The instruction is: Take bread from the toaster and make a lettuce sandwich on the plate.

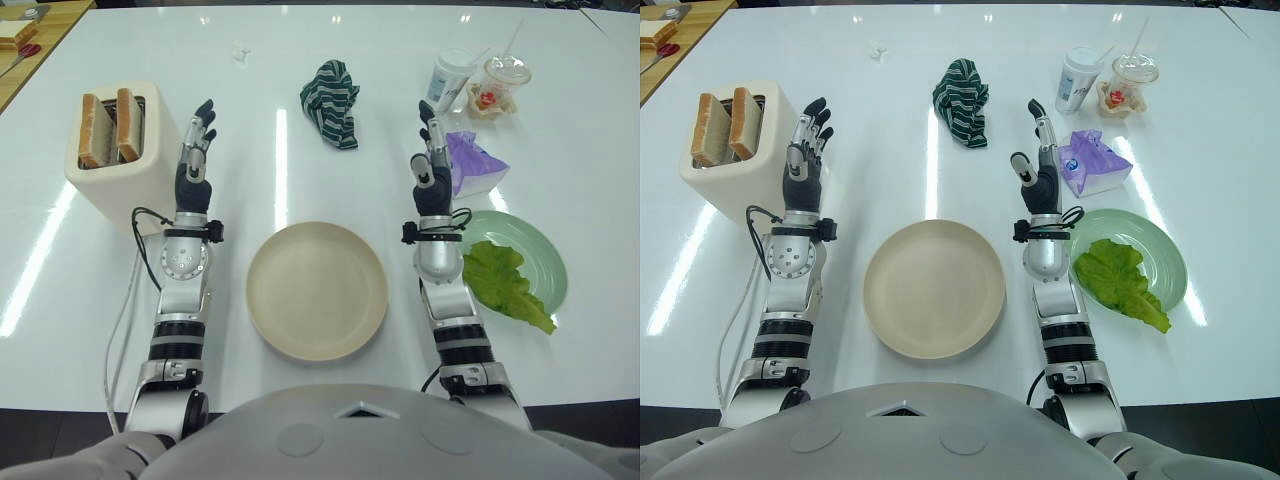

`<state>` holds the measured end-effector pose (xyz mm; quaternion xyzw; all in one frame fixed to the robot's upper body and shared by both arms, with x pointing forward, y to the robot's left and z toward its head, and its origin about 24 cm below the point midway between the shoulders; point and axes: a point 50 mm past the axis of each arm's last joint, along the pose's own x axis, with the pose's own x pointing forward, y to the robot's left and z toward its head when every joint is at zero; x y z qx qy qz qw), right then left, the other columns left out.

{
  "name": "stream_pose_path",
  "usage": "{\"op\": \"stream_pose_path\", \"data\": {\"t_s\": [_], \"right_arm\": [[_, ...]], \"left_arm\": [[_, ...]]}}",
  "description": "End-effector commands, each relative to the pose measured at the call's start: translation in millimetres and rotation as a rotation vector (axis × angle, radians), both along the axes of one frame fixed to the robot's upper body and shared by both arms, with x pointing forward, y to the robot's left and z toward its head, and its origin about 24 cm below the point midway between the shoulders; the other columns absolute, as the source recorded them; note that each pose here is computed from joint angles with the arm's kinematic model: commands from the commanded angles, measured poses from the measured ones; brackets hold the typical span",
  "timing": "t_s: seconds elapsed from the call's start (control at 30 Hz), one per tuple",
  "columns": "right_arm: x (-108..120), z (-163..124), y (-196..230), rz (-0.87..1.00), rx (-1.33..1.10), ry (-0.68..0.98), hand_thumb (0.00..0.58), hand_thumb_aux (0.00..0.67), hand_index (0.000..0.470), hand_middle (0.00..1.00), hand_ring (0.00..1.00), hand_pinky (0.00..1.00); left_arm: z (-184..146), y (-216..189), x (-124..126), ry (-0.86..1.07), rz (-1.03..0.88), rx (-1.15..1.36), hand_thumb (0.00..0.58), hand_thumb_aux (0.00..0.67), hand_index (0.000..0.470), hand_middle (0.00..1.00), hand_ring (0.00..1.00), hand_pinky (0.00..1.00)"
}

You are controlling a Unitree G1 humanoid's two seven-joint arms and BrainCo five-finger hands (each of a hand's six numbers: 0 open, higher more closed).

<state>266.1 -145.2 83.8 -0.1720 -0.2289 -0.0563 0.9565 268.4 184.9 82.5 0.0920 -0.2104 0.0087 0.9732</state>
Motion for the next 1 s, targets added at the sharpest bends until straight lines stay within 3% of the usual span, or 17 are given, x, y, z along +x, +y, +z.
{"op": "stream_pose_path", "data": {"t_s": [0.03, 0.7, 0.87, 1.0], "right_arm": [[1.4, -0.8, -1.4, 0.002, 0.008, 0.008, 0.0, 0.0, 0.0, 0.0, 0.0, 0.0], [0.7, -0.9, 0.0, 0.007, 0.008, 0.013, 0.0, 0.0, 0.0, 0.0, 0.0, 0.0], [0.5, 0.5, 2.9, 0.021, 0.002, 0.007, 0.0, 0.0, 0.0, 0.0, 0.0, 0.0], [0.4, 1.4, 5.5, 0.029, 0.002, 0.004, 0.0, 0.0, 0.0, 0.0, 0.0, 0.0]], "left_arm": [[-1.2, 1.8, 0.6, 0.011, 0.005, 0.016, 0.0, 0.0, 0.0, 0.0, 0.0, 0.0], [-0.3, 2.7, -1.9, 0.008, 0.011, 0.017, 0.0, 0.0, 0.0, 0.0, 0.0, 0.0], [56.5, 6.9, -20.7, -0.242, 0.057, 0.181, 0.0, 0.0, 0.0, 0.0, 0.0, 0.0], [120.0, 45.0, -45.7, -0.466, 0.28, 0.515, 0.0, 0.0, 0.0, 0.0, 0.0, 0.0]]}}
